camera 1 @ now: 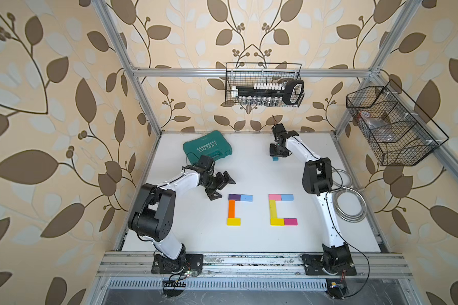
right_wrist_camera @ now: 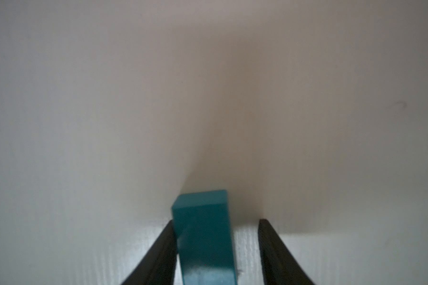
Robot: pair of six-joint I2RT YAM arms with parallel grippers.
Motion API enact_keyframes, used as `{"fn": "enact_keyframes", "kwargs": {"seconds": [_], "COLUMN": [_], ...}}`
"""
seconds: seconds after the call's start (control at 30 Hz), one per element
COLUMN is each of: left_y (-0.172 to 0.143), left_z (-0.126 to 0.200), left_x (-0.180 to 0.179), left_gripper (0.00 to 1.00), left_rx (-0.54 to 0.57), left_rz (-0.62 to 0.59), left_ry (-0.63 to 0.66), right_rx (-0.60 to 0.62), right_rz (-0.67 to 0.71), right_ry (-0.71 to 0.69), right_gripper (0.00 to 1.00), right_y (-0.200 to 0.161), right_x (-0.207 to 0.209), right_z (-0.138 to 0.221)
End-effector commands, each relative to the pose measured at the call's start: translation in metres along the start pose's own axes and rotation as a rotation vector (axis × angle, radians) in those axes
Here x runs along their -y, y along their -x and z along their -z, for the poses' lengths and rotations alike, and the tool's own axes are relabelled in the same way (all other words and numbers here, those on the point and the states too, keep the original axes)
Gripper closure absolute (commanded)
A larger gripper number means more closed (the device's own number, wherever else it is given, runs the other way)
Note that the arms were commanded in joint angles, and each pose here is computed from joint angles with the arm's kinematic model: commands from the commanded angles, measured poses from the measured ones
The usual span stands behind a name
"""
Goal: Assemble the letter c with building blocks
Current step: Pick up the building block from the center of the board.
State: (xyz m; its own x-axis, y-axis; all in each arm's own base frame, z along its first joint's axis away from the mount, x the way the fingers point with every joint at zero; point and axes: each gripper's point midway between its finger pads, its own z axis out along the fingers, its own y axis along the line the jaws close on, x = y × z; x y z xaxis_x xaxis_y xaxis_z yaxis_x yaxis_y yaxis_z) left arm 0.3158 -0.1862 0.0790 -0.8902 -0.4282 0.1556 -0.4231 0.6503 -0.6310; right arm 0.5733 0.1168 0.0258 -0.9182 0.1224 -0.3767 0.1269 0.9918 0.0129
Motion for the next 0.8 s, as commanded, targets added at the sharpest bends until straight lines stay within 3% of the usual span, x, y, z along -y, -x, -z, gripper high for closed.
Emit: {"fn": "enact_keyframes", "kwargs": {"seconds": [0.0, 0.1, 0.13, 0.27, 0.47, 0.57, 0.77], "left_y": [0.006, 0.005, 0.005, 0.003, 0.001, -0.001, -0.006], "left_z": [0.003, 0.004, 0.004, 0.010, 0.027, 0.038, 0.065], "left_x": [0.008, 0.008, 0.009, 0.010, 0.010, 0.005, -0.002], "left_gripper": [0.01, 0.01, 0.01, 0.01, 0.01, 0.01, 0.01], "left_rx": [0.004, 0.002, 0.004, 0.013, 0.048, 0.065, 0.118], "left_rz": [-0.001, 0.004, 0.003, -0.013, -0.052, -0.064, -0.066], "left_ry": [-0.023, -0.025, -0.027, -0.024, -0.009, 0.003, -0.020], "right_rx": [-0.039, -0.044, -0.042, -0.009, 0.072, 0.101, 0.125], "right_rz": [0.037, 0.035, 0.034, 0.017, 0.030, 0.090, 0.232], "right_ry": [-0.009, 0.012, 0.016, 0.059, 0.150, 0.189, 0.259], "right_gripper": [0.69, 0.95, 1.00, 1.00, 1.00, 1.00, 1.00], "right_y": [-0.013, -0.014, -0.014, -0.006, -0.005, -0.025, -0.104], "right_x": [-0.006, -0.010, -0.011, -0.017, -0.042, -0.064, -0.102], "right_z": [-0.013, -0.007, -0.003, 0.028, 0.107, 0.146, 0.206]}}
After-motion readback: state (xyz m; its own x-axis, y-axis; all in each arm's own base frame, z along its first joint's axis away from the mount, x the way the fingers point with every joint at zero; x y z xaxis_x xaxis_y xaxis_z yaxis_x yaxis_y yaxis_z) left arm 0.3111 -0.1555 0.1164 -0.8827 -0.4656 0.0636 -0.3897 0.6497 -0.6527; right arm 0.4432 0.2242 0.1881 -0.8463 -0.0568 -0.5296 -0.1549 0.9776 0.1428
